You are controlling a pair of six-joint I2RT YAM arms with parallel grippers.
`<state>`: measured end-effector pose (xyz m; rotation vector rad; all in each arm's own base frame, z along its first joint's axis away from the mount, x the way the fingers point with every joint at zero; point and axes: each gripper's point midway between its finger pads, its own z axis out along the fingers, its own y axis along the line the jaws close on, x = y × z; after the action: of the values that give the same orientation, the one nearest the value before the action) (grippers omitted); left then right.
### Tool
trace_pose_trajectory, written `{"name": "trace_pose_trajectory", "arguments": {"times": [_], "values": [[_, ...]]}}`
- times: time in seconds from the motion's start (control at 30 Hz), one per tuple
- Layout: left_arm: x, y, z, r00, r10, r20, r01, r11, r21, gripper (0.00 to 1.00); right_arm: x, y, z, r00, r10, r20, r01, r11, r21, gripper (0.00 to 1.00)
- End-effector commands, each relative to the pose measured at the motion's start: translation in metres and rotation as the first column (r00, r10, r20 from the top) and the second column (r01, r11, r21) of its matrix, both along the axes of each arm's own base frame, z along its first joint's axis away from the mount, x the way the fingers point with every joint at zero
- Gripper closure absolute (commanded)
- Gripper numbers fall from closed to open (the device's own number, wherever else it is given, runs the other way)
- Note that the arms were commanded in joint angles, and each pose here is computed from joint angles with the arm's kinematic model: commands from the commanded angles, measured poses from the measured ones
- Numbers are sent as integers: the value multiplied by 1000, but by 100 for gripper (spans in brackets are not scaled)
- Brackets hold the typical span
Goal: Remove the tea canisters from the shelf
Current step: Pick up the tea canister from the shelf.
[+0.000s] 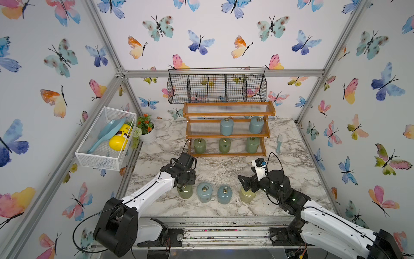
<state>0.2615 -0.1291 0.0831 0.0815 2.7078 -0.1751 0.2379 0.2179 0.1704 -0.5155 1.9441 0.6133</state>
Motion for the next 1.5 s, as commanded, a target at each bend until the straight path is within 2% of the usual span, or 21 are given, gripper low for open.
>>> {"name": "trace_pose_trajectory", "arguments": {"times": [0.0, 0.2, 0.3, 0.47, 0.6, 0.77, 0.9, 1.07, 1.47], "values": [[-22, 6, -9, 997, 24, -71, -25, 1000, -13, 50, -2, -1, -6, 1000, 10, -7, -10, 1000, -19, 0], [-31, 12, -13, 996, 48, -80, -49, 999, -13, 51, -1, 2, -9, 1000, 20, -11, -20, 1000, -19, 0], [-25, 14, -6, 997, 65, -44, -65, 998, -4, 47, -1, 3, -8, 1000, 23, -9, -23, 1000, -18, 0], [1, 9, 37, 992, 58, 111, -54, 998, -39, 29, 7, 5, 2, 1000, 14, 25, -14, 999, -36, 0], [18, -3, 75, 965, 28, 263, 1, 994, -110, 19, 25, 8, 25, 996, -7, 93, 13, 998, -67, 0], [25, -8, 101, 905, 43, 424, 44, 980, -193, 13, 61, 17, 55, 986, -20, 166, 31, 997, -65, 0], [24, -3, 110, 862, 64, 502, 51, 976, -212, 9, 96, 24, 78, 973, -55, 225, 66, 997, -40, 0], [21, 6, 107, 842, 77, 534, 33, 980, -194, 0, 137, 36, 92, 955, -93, 280, 101, 995, -12, 0], [20, -1, 95, 832, 50, 553, 79, 975, -208, 2, 201, 66, 99, 909, -158, 385, 156, 987, 36, 0]]}}
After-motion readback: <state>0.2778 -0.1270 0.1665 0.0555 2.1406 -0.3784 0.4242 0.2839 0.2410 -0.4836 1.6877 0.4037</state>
